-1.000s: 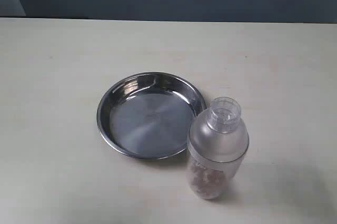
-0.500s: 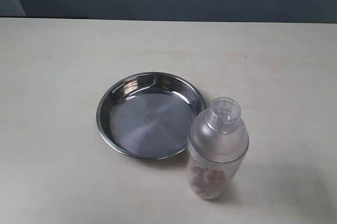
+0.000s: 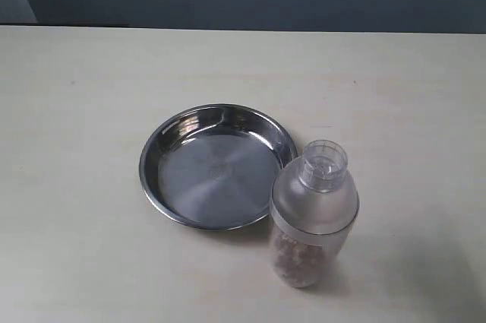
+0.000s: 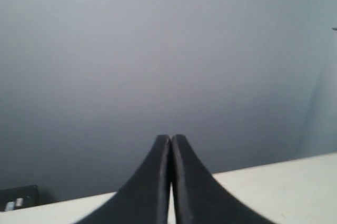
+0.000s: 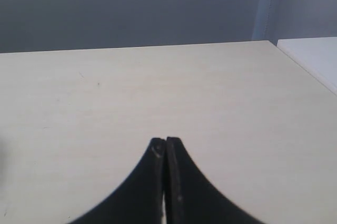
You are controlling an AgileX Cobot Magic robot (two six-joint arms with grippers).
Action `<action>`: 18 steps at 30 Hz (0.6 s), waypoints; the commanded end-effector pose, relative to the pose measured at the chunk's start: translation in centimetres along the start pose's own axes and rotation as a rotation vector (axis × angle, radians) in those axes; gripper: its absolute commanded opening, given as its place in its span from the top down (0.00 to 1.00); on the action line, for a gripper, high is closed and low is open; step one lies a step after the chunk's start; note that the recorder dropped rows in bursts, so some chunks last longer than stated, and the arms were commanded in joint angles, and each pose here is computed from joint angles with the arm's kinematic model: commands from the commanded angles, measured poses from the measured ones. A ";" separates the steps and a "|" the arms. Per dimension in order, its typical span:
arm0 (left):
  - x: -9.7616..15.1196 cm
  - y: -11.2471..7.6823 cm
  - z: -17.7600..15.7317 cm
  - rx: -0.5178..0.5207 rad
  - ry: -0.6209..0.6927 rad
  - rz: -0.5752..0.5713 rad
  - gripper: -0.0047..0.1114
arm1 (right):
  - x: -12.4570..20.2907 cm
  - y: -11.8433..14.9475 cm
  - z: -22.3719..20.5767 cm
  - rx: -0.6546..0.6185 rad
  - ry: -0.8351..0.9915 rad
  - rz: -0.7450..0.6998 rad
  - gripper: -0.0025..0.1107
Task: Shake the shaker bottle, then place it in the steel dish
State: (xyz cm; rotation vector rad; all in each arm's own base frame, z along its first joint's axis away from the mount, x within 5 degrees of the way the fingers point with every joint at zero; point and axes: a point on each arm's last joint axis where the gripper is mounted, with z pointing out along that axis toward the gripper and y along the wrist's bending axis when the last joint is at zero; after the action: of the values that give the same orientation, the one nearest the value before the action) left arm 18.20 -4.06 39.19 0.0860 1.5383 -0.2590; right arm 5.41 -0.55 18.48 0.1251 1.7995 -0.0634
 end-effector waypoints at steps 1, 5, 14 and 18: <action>2.2 -3.8 3.0 0.171 0.126 0.016 0.96 | -0.1 0.0 0.0 0.004 -0.016 0.000 0.99; 3.9 -8.0 4.2 0.350 0.111 0.136 0.96 | -0.1 0.0 0.0 0.004 -0.016 0.000 0.99; 5.7 -11.9 4.8 0.534 0.031 0.251 0.83 | -0.1 0.0 0.0 0.004 -0.016 0.000 0.99; 6.8 -12.5 5.3 0.586 0.070 0.267 0.37 | -0.1 0.0 0.0 0.004 -0.016 0.000 0.99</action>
State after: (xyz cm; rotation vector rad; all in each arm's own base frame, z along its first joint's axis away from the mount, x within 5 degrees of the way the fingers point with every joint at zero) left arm 20.64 -17.38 34.43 0.7235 1.4623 -0.4592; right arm 5.41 -0.55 18.48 0.1251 1.7995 -0.0634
